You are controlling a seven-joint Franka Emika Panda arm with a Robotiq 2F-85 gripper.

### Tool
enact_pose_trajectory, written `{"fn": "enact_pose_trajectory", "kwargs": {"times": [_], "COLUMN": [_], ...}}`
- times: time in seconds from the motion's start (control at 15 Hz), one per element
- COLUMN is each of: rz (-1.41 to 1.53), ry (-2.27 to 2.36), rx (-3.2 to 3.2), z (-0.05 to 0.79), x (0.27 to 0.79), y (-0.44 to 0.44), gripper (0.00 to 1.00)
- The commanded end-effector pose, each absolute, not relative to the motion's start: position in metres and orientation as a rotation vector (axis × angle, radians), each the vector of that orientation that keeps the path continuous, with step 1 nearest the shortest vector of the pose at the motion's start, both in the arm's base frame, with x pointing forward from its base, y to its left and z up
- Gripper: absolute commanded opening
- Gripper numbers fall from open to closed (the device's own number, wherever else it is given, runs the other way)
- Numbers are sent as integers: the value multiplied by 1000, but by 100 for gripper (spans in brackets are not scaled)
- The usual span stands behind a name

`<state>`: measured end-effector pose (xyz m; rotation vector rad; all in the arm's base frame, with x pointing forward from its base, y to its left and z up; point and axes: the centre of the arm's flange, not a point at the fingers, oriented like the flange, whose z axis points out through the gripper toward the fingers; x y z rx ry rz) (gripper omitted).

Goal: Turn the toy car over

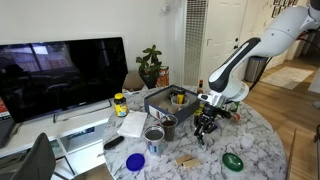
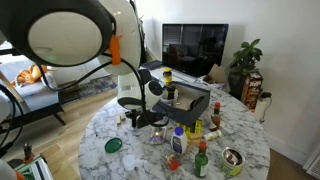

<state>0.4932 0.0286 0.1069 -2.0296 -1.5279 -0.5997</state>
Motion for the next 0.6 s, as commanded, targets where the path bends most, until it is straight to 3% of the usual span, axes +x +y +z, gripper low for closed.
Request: {"fn": "enact_pose_trajectory", "kwargs": {"times": [0.0,0.53], "rz": [-628,-556], "ry": [-1509,-1502], "rx": [-2041,-2145], "z": [89,92], "x": [489,483], "y": [21,9], "gripper": [7,7]}}
